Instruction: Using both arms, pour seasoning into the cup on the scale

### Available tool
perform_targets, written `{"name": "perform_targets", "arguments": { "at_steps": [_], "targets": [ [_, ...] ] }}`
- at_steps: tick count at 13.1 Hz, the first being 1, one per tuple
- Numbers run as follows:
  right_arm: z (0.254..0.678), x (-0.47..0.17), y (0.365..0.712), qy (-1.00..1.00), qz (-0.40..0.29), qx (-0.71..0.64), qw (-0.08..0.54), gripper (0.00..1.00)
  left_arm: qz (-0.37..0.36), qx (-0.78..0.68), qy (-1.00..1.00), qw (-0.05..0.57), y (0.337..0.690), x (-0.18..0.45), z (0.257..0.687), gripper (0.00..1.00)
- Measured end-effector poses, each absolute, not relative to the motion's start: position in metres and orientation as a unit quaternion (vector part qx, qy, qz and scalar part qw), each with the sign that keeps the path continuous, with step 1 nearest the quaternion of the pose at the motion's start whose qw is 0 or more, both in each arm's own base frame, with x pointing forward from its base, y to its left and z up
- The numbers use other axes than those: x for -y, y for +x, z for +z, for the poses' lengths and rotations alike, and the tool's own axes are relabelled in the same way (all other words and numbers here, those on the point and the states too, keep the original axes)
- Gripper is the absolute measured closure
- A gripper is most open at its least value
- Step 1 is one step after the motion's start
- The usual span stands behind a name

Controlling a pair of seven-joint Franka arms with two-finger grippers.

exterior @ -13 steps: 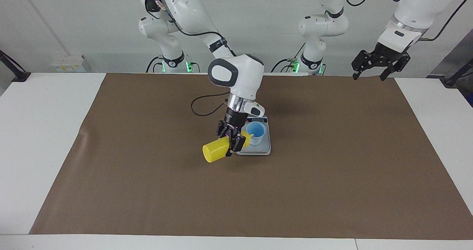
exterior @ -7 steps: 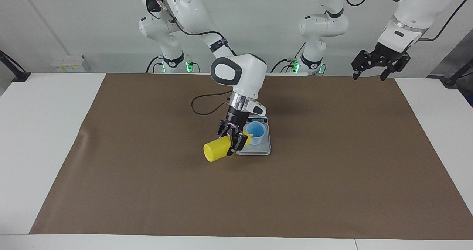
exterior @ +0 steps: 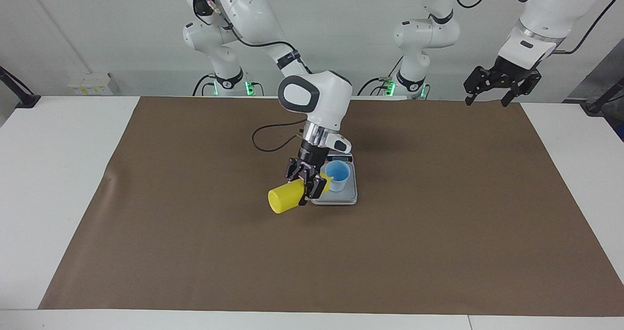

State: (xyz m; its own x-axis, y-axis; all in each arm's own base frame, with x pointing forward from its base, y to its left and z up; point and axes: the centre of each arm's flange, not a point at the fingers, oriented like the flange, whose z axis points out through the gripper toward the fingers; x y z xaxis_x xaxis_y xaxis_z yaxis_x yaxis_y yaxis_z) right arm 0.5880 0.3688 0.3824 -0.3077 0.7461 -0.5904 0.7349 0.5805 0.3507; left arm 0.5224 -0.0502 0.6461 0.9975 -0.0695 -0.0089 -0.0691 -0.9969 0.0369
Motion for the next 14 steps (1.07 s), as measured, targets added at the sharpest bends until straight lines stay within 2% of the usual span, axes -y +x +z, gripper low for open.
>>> {"name": "perform_targets", "arguments": {
  "at_steps": [7, 10, 14],
  "targets": [
    [0.383, -0.374, 0.584, 0.455, 0.006, -0.81, 0.37, 0.46, -0.005, 0.035, 0.999, 0.018, 0.522, 0.05, 0.646, 0.0],
    [0.397, -0.37, 0.585, 0.471, 0.017, -0.802, 0.368, 0.46, -0.005, 0.035, 0.999, 0.018, 0.522, 0.05, 0.646, 0.0],
    [0.423, -0.342, 0.592, 0.563, 0.056, -0.765, 0.308, 0.46, -0.005, 0.035, 0.999, 0.018, 0.522, 0.05, 0.646, 0.0]
  ]
}}
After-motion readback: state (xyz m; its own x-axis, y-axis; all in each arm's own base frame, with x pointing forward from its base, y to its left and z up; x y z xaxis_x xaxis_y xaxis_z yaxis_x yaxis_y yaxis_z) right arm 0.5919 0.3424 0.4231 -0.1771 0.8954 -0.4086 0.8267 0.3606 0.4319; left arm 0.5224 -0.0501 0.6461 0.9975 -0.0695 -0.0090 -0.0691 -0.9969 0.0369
